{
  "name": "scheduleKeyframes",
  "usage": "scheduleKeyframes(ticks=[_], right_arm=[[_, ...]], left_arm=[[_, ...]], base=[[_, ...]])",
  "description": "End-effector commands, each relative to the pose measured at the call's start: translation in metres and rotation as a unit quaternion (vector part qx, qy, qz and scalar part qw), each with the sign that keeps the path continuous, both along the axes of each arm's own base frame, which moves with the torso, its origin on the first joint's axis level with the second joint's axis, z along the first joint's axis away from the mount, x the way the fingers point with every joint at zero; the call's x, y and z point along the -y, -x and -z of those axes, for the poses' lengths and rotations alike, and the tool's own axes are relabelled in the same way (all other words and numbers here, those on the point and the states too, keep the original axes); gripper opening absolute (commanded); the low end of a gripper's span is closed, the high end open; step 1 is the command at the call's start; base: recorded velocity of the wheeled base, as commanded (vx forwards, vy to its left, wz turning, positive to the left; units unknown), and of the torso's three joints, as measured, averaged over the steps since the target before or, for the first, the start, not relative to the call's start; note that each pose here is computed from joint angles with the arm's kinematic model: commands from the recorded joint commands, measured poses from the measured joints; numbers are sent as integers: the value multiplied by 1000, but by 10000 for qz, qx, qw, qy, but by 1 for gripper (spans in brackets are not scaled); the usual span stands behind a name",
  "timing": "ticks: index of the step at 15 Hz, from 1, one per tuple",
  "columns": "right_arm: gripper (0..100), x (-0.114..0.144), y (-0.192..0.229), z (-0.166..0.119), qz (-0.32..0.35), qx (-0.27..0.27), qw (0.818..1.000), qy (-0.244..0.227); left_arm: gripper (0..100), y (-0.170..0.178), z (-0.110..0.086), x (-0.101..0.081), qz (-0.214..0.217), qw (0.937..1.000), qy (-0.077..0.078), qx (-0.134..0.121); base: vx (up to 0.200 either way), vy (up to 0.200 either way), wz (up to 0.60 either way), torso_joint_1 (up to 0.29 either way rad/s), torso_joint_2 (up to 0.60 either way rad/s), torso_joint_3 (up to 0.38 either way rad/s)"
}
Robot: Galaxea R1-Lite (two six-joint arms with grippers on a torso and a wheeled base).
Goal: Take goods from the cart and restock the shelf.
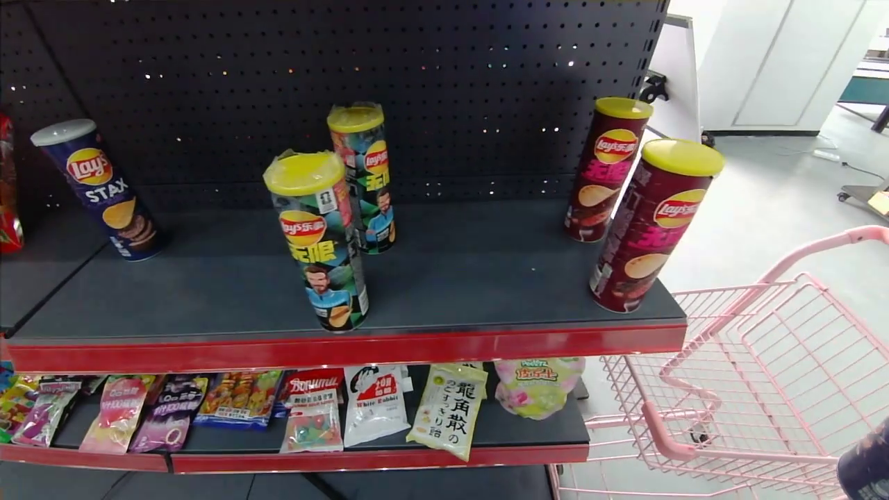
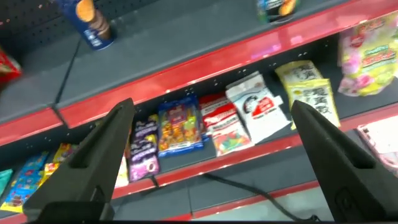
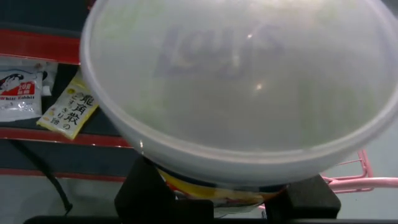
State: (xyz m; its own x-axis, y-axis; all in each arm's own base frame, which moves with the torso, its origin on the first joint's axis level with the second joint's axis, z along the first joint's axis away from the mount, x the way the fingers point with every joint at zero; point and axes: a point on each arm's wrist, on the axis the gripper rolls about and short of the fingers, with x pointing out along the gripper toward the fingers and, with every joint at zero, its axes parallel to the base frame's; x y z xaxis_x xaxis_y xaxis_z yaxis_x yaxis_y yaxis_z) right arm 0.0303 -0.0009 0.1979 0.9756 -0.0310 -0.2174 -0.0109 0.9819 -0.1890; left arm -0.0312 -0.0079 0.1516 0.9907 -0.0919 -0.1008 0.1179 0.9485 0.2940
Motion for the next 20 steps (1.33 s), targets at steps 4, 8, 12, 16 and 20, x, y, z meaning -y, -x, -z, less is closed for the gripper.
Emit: scheduleKeyframes(ticks=[4,8,12,16,20], right_arm=[[0,0,1,0,6,22,10000,-11],[0,-1,14,6,-171,222,9996,-58],[0,-5,24,2,-1068,526,9927,-166],[0,-6,25,3,-1401,548,9884,-201],[0,-6,21,-11,-1357,609,9887,-188]], left_arm=[[100,1,-1,0,-5,10000,-4,24],[100,1,-1,0,-5,10000,-7,47],[100,1,-1,0,-20,10000,-9,54],[100,2,-3,0,-28,9999,-15,108],[100,5,0,0,-74,9998,-27,183]], base=[[0,200,0,4,-1,5],[0,200,0,2,-1,4],[0,200,0,1,1,2],[0,200,0,6,2,4],[0,200,0,-2,1,4]])
